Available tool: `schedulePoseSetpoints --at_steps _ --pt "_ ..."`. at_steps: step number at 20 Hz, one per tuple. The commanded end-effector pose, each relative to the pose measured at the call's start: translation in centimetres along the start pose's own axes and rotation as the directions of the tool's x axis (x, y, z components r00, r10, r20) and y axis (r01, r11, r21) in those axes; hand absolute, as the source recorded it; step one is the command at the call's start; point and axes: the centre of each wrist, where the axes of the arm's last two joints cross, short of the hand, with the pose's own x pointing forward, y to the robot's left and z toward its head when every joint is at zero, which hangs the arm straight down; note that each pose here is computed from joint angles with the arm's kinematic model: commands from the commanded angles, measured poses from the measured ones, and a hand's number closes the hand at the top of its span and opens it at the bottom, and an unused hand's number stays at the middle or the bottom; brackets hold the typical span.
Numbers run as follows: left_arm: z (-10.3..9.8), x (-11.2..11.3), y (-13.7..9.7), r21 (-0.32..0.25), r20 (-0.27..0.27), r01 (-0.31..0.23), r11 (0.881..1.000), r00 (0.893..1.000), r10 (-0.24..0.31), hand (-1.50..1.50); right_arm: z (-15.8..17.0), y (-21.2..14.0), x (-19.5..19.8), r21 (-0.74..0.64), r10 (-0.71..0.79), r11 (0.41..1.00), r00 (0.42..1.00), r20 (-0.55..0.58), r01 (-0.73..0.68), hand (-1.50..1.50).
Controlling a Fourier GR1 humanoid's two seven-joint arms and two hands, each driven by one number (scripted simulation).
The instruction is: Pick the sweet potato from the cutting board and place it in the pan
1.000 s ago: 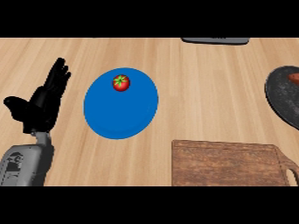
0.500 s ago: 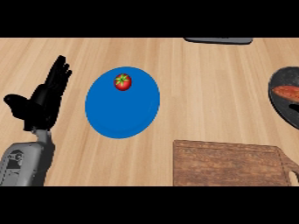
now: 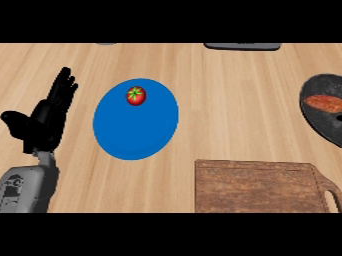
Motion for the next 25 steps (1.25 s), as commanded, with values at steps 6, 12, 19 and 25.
schedulePoseSetpoints --at_steps 6,12,19,25 --pt "-0.1 0.7 1.0 0.045 -0.032 -0.005 0.999 0.999 0.006 0.00 4.2 -6.0 -4.4 0.071 -0.314 0.948 0.948 0.047 0.310 -1.50" --pt "1.5 -2.2 2.0 0.040 -0.033 0.004 0.999 0.999 -0.003 0.00 7.4 -12.1 -6.0 0.137 -0.336 0.937 0.937 0.096 0.322 -1.50" --pt "1.3 -2.0 1.9 0.056 -0.040 0.028 0.998 0.999 -0.026 0.00 12.6 -13.1 -9.1 0.119 -0.330 0.940 0.941 0.071 0.320 -1.50" --pt "1.0 -1.9 3.1 0.059 -0.042 0.022 0.998 0.999 -0.020 0.00 9.9 -16.6 -5.3 0.184 -0.245 0.956 0.967 0.066 0.229 -1.50"
